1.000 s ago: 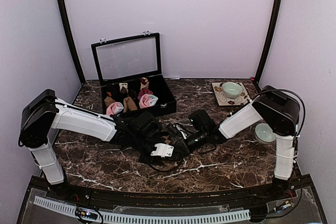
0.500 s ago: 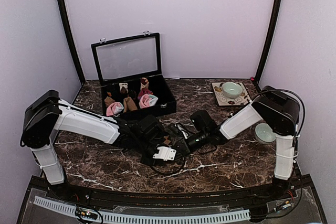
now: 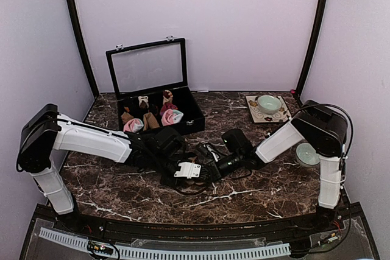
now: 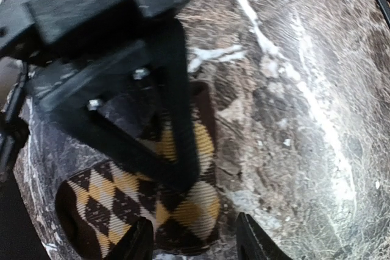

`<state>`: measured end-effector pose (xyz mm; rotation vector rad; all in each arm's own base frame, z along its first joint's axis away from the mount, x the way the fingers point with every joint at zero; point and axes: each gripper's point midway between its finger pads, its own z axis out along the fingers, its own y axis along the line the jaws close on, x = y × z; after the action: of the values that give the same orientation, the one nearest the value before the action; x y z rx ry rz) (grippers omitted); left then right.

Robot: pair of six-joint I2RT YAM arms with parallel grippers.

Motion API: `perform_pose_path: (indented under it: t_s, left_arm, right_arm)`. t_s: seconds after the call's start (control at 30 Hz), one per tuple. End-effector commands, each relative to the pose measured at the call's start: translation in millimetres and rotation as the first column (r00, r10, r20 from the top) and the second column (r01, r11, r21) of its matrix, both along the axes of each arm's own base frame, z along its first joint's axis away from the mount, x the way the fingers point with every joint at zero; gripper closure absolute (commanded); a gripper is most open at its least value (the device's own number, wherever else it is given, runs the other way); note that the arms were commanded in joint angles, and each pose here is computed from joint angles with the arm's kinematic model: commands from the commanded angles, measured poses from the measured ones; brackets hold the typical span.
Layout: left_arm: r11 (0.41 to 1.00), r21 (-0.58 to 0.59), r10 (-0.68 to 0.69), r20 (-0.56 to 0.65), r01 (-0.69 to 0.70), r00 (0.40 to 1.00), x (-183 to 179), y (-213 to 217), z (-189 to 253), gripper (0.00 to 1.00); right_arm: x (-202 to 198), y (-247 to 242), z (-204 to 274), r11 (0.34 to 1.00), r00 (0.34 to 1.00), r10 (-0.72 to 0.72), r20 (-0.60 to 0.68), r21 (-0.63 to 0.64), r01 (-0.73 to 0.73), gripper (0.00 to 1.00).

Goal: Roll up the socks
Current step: Roll the sock at the center of the board.

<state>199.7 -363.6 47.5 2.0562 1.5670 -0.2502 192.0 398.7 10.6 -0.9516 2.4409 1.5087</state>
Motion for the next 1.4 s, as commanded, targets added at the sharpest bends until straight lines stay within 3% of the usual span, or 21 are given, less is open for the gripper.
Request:
perform_pose_path:
  t_s: [0.0,0.37,0.6,0.73,0.83,0.93,1.07,1.27,1.37]
  left_arm:
    - [0.999,-0.026,0.032,-0.013,-0.032,0.999,3.8,-2.2,17.2,0.51]
    - [0.998,0.064,0.006,-0.086,-0.001,0.996,-4.9,2.4,-23.0,0.52]
    - [0.994,0.099,0.048,-0.032,-0.045,0.998,12.3,4.8,-36.1,0.74]
    - [0.992,0.118,0.042,-0.065,-0.034,0.997,9.6,6.2,-41.7,0.99]
    - [0.991,0.130,0.019,-0.112,-0.005,0.994,-0.4,9.6,-46.7,1.00]
    - [0.989,0.146,-0.006,-0.162,0.030,0.987,-12.3,16.9,-52.6,1.00]
    - [0.981,0.182,-0.033,-0.206,0.072,0.978,-23.7,26.4,-64.7,1.00]
    - [0.962,0.236,-0.079,-0.240,0.137,0.968,-37.4,43.8,-84.9,1.00]
    - [0.956,0.243,-0.099,-0.262,0.164,0.960,-42.9,46.1,-87.4,1.00]
  right_arm:
    - [-68.5,-86.6,-106.8,0.888,0.959,-0.099,-0.265,-0.459,-0.036,1.00]
    - [-65.4,-82.5,-102.8,0.896,0.959,-0.113,-0.260,-0.443,-0.015,1.00]
    - [-65.6,-80.7,-101.7,0.903,0.958,-0.115,-0.263,-0.429,-0.009,1.00]
    - [-63.1,-79.8,-97.0,0.909,0.963,-0.115,-0.243,-0.418,0.004,1.00]
    - [-47.0,-72.9,-82.5,0.921,0.981,-0.113,-0.156,-0.388,0.044,0.98]
    - [-13.1,-67.6,-56.0,0.926,0.990,-0.137,0.030,-0.352,0.139,0.90]
    - [29.3,-60.4,-11.8,0.932,0.949,-0.186,0.253,-0.261,0.253,0.72]
    - [51.0,-57.5,4.3,0.935,0.928,-0.194,0.319,-0.226,0.273,0.69]
    - [55.0,-46.6,15.7,0.951,0.923,-0.196,0.330,-0.165,0.261,0.73]
